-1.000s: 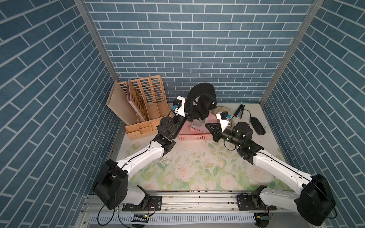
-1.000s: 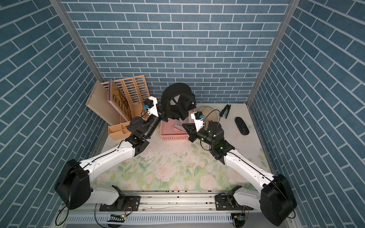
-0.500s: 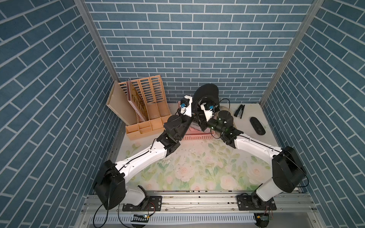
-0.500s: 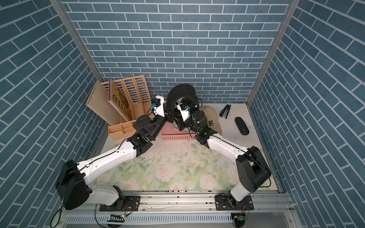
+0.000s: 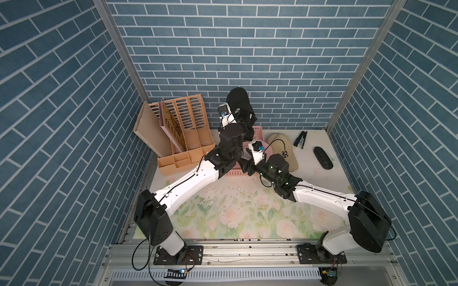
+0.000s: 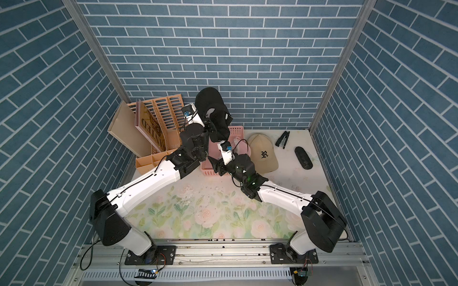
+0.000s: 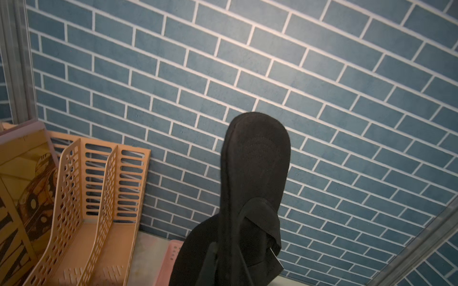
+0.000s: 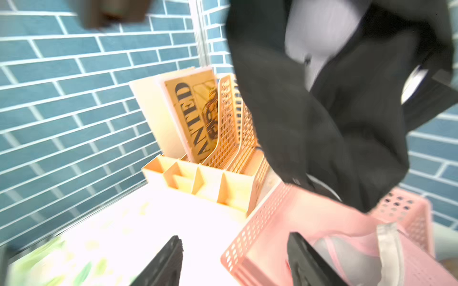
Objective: Turn the baseball cap inside out
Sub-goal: Turn over the baseball cap.
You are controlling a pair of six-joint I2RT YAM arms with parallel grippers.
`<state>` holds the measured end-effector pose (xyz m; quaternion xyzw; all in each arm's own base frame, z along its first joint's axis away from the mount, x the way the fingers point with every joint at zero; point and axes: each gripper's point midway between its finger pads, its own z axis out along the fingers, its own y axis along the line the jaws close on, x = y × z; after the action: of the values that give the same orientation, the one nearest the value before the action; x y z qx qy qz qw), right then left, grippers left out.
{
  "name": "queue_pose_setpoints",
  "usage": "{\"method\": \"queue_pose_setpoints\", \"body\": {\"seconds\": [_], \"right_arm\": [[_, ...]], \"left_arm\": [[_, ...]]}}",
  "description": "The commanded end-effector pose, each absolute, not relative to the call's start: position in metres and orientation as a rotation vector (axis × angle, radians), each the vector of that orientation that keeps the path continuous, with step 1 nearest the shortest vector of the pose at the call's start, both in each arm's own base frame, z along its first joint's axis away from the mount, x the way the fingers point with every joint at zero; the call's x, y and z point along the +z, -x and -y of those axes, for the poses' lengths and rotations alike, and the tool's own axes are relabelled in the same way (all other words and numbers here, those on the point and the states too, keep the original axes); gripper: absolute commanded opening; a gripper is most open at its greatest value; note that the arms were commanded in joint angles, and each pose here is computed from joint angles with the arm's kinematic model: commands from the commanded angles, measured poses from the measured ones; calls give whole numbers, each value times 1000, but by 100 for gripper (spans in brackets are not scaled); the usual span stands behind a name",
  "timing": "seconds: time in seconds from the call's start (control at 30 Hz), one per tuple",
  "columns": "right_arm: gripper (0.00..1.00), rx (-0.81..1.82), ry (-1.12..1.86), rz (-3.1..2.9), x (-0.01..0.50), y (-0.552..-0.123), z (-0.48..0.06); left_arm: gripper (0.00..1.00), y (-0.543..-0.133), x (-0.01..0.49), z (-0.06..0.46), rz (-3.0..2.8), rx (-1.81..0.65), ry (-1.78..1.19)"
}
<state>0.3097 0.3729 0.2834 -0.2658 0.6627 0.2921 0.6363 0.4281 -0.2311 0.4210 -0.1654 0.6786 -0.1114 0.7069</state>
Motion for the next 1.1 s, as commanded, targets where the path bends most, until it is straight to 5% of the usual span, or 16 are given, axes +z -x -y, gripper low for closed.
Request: {"method": "queue_pose_setpoints", "body": {"seconds": [0.0,0.67,0.9,1.0,1.07], "right_arm": [[71,451,396,-1404,304,-327,-353],[73,252,221,-1293,318,-364,-337],[43,242,344,-1312,319,-363,-344],[22,249,433,-1332,312,-358,-345],[19,272,529,-1351,306,-353,-349]], "left_arm": [[0,-429,418,226,-1539,-269,489],[0,-416,417,223,-1576,-413,558],[0,-418,414,211,-1575,-390,571],[0,-422,410,206,-1579,-377,571],[0,-424,410,202,-1575,-328,549]]}}
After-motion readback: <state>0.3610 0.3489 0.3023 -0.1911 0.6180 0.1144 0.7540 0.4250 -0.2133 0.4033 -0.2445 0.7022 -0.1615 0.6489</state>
